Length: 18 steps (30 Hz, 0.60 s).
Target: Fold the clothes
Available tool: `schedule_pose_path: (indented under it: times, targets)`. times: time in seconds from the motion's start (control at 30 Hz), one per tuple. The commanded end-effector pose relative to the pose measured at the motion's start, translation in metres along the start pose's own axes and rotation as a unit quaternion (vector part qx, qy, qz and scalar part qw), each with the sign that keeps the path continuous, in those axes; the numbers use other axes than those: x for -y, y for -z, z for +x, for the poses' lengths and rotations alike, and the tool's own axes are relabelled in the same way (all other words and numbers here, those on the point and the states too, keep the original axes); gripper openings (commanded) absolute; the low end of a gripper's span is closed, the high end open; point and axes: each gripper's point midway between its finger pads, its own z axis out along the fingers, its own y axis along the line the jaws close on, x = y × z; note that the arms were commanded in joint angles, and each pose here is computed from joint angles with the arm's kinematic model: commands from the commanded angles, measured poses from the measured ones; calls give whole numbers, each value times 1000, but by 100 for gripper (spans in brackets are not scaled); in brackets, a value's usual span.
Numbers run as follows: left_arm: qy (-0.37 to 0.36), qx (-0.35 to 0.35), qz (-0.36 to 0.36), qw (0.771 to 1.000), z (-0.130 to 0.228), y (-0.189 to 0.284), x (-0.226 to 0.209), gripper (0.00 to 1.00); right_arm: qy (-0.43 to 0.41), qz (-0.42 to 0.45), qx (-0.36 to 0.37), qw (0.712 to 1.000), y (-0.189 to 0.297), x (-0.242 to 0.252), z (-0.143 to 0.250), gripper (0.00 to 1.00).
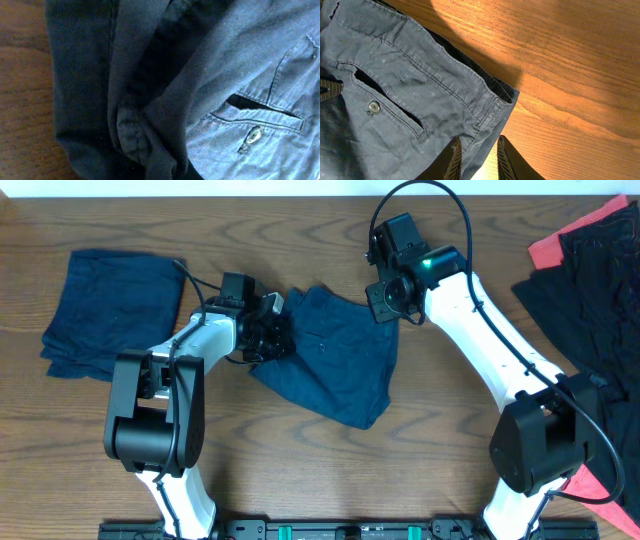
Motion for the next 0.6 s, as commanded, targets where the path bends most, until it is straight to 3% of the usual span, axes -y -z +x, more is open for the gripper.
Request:
schedule_pose_path:
  times: [0.0,0.13,0.23,0.43,0.57]
  targets:
    - [20,0,-48,999,4,4,-25,6,1,-2,-3,1000,1,-5,1,22]
    - [15,77,-127,989,-24,48,-45,6,0,0,-8,1000,1,-3,4,22]
    - [10,165,-184,969,-51,101,-53,6,-2,1,-10,1000,1,-1,4,22]
    - [15,349,-235,907,-97,212,-55,6,-2,1,-15,1000,1,0,7,22]
    - [59,414,-257,872,-108,257,-80,6,-2,2,-17,1000,1,0,8,21]
